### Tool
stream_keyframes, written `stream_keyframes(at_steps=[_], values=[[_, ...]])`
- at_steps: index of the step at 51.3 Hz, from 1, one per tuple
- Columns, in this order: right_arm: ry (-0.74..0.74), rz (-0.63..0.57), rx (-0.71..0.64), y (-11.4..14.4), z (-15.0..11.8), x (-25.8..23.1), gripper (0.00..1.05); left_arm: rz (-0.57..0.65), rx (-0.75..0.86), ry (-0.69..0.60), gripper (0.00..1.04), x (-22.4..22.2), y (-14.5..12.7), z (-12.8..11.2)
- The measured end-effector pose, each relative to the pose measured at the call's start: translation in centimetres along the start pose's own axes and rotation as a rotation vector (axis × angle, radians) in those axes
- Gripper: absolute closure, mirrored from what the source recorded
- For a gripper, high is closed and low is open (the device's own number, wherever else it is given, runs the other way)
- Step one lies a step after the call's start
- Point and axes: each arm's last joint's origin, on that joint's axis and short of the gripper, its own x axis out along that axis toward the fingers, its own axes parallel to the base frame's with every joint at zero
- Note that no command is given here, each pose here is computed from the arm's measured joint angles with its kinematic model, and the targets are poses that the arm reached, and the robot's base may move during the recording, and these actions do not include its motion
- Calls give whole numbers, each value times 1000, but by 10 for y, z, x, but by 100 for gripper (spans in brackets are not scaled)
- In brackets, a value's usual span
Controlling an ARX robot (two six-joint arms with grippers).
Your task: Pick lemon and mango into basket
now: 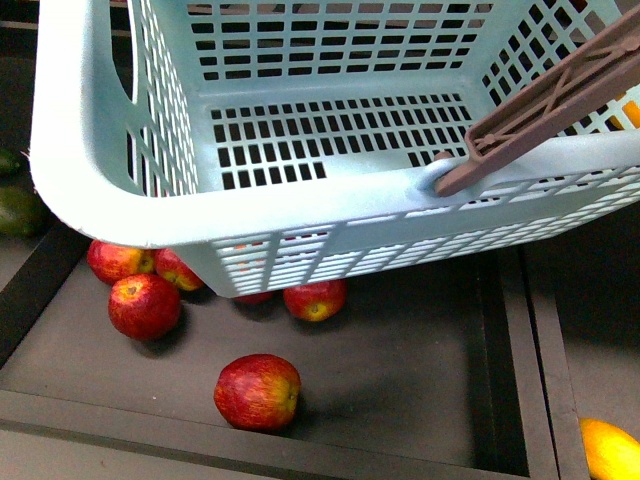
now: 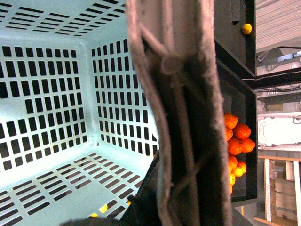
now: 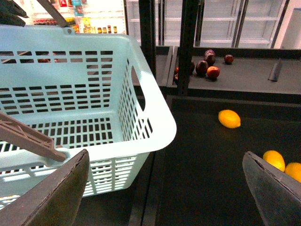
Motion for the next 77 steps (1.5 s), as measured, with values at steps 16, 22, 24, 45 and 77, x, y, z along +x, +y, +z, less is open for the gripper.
stream_keyframes(at_steps=[16,22,24,45,77], values=[[283,-375,148,-9,-8,6,9,9,8,-14,100,0,1,2],[260,-445,203,-35,-3,24,9,7,7,-10,100,0,1,2],[254,-462,179,-49,1,34,9,5,8,-8,100,0,1,1],[565,-332,-214,-197,-61,131,9,6,10,-10,100,0,1,2],[932,294,-574,-229,-171,166,9,6,10,-9,100,0,1,2]])
